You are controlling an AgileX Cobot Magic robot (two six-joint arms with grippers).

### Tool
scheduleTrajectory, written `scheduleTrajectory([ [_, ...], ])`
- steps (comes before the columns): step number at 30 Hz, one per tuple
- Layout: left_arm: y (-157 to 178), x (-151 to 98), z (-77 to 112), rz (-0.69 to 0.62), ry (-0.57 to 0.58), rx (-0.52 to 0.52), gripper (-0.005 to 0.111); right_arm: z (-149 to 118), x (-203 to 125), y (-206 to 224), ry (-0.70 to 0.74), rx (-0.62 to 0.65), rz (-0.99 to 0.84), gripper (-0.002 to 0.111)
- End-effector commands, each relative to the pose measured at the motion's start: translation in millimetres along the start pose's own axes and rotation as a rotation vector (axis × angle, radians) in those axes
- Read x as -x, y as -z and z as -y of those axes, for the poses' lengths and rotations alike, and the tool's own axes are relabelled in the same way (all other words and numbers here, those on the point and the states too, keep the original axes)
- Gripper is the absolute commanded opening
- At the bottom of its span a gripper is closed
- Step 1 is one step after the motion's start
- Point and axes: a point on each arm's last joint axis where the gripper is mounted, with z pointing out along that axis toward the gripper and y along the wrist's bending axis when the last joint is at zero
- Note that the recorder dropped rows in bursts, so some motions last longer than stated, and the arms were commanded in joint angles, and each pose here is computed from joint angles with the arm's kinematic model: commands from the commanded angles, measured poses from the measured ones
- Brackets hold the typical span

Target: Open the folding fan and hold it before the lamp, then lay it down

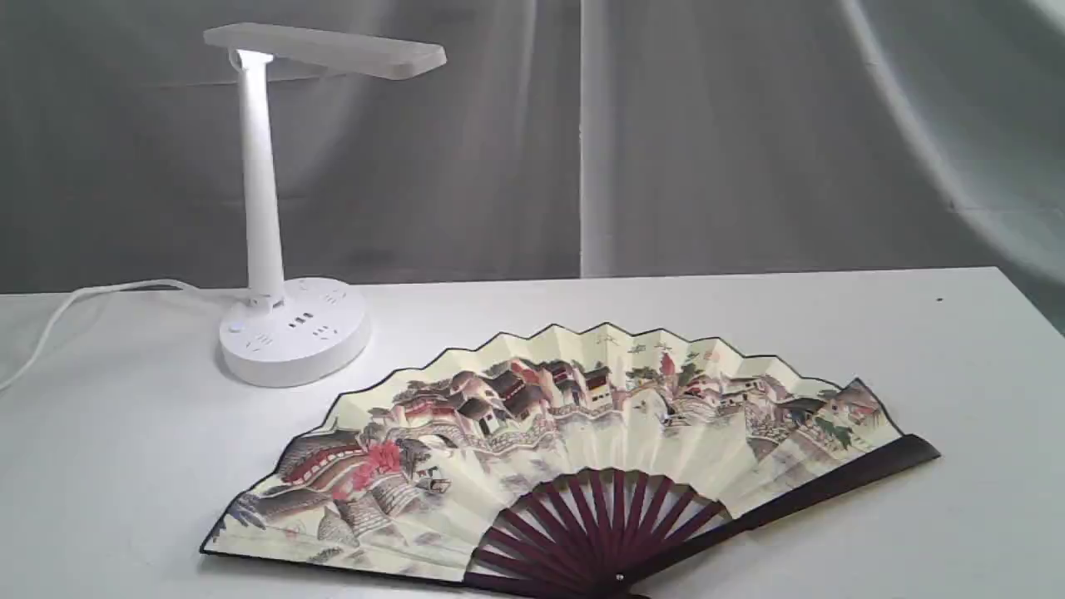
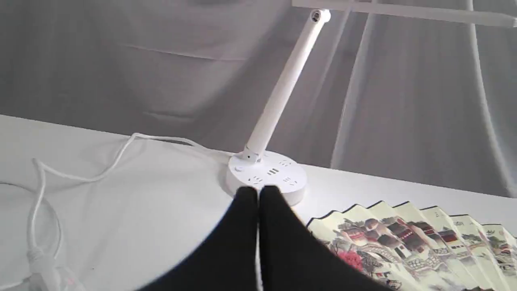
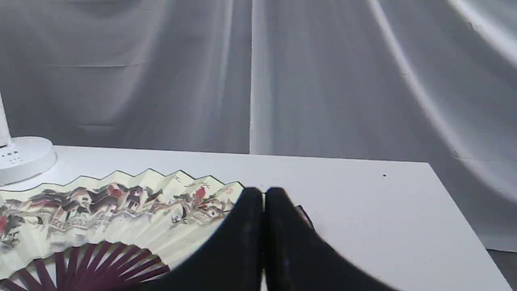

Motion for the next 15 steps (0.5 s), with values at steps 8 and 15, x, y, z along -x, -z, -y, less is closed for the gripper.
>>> scheduleTrajectory([
  [8,-5.0,3.6,1.7,0.188,-0.003,-0.05,0.0,-1.3,-31.1,-7.6,-0.009,0.009,-0.049,0.0],
  [15,-5.5,4.4,2.0,0.223,0.003,-0.059,0.0,-2.1,-31.6,-8.0,-0.055,0.016,-0.033,0.0],
])
